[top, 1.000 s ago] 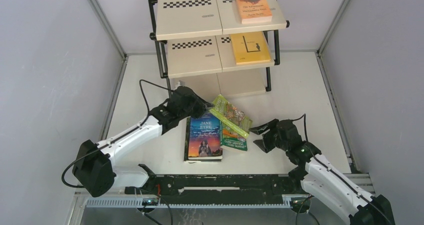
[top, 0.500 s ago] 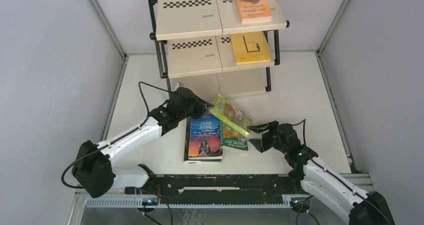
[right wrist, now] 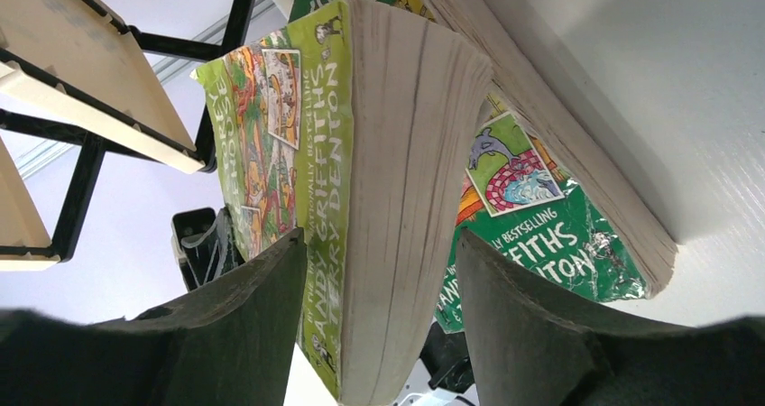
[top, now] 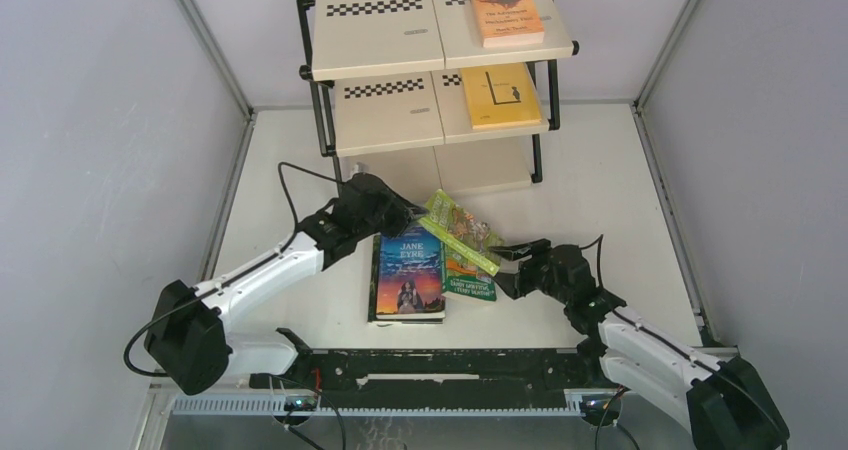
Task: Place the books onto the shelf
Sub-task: Pick up the book from the center of the board.
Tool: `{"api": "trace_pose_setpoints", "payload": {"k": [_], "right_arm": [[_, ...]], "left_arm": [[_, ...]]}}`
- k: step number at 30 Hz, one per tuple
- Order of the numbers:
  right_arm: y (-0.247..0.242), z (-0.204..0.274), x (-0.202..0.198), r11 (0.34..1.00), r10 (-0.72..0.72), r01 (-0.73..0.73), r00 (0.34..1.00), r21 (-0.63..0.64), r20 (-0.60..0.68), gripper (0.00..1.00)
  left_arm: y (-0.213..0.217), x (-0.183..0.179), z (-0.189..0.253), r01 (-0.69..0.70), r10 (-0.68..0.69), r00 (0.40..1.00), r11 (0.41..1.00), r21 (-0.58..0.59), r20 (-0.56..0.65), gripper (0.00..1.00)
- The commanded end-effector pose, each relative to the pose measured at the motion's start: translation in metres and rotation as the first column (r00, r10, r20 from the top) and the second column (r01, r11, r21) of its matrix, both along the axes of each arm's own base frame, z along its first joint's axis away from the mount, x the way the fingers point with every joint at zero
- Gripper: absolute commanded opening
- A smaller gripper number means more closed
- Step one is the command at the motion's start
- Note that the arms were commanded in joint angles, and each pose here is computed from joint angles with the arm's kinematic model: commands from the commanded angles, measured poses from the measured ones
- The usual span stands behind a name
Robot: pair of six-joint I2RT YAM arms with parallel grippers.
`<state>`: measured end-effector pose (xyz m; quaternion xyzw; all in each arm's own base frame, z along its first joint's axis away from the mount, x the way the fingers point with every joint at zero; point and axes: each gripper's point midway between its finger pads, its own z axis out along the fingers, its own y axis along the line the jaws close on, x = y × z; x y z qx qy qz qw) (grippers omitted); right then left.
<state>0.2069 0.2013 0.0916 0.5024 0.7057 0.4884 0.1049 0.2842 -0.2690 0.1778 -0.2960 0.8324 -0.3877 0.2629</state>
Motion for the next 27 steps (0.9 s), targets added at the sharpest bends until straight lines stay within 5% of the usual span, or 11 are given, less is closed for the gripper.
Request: {"api": "trace_pose_setpoints", "payload": {"k": [1,9,19,27], "right_arm": [[0.004,0.019,0.010,0.998,-0.002,-0.002,0.998,0.067,0.063,0.67],[0.004,0.023,0.021,0.995,-0.019,0.010,0.997,0.100,0.081,0.54],[-0.002,0.014,0.023,0.994,-0.057,0.048,0.994,0.101,0.089,0.01],[-0.007,0.025,0.028,0.990,-0.097,0.079,0.982,0.115,0.162,0.00]], "left_arm": [[-0.015,0.005,0.042,0.086,-0.080,0.993,0.994,-0.068,0.090,0.00],[-0.022,-0.005,0.025,0.160,-0.157,0.986,0.986,-0.054,0.053,0.00],[-0.018,-0.010,0.011,0.185,-0.184,0.982,0.982,-0.027,0.035,0.00],[-0.009,-0.013,-0.003,0.184,-0.183,0.983,0.983,-0.003,0.011,0.07]]}}
